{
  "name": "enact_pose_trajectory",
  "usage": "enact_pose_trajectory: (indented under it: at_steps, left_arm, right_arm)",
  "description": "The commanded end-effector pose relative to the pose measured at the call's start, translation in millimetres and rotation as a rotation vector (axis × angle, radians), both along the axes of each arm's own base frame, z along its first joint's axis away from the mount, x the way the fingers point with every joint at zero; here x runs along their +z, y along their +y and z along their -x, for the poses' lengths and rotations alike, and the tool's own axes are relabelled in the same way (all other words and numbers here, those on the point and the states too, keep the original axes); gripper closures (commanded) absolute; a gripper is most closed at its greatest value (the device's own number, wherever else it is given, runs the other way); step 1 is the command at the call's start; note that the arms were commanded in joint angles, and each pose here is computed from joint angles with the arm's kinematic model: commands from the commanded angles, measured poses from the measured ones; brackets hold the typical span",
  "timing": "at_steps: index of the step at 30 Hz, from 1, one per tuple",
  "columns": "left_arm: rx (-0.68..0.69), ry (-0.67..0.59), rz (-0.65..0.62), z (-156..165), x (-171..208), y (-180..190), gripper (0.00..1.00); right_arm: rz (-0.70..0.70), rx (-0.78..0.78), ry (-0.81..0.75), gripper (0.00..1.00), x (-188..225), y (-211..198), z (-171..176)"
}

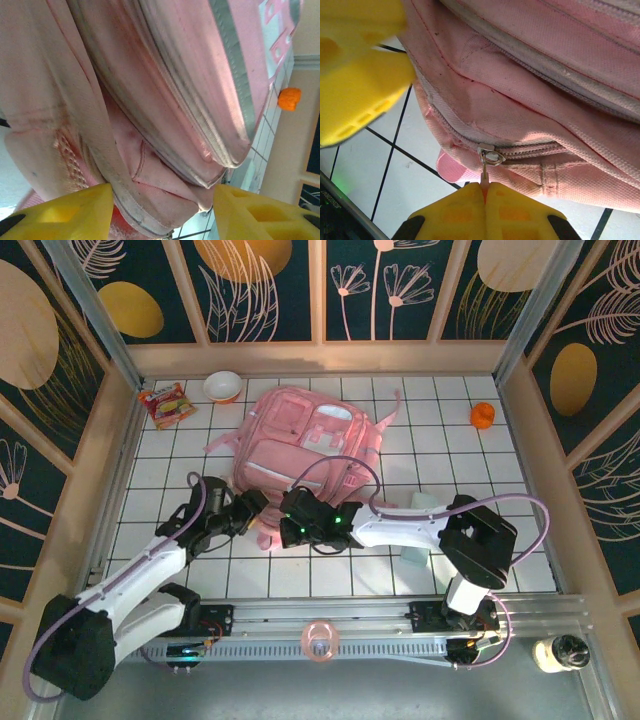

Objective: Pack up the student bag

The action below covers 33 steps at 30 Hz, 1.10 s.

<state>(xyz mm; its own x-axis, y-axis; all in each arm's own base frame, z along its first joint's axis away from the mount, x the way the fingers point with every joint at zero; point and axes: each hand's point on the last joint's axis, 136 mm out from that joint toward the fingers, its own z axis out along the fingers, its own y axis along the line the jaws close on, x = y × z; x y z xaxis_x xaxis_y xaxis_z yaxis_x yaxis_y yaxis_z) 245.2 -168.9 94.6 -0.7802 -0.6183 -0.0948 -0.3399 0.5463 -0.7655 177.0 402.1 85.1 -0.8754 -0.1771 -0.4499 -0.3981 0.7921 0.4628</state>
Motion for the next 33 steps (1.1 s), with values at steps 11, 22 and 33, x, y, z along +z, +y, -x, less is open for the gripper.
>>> enact_pose_trajectory:
  at_steps: [11,22,33]
  left_arm:
    - [0.0,0.022,0.041,-3,-13,-22,0.56]
    - [0.071,-0.033,-0.149,-25,-5,8,1.0]
    - [0.145,-0.097,-0.127,-32,26,26,1.0]
  right_arm:
    - [-0.028,0.04,-0.021,1.0,13,11,-1]
    - [0.124,-0.082,0.005,1.0,-13,-77,-11]
    - [0.175,-0.256,-0.007,1.0,-16,-181,-56]
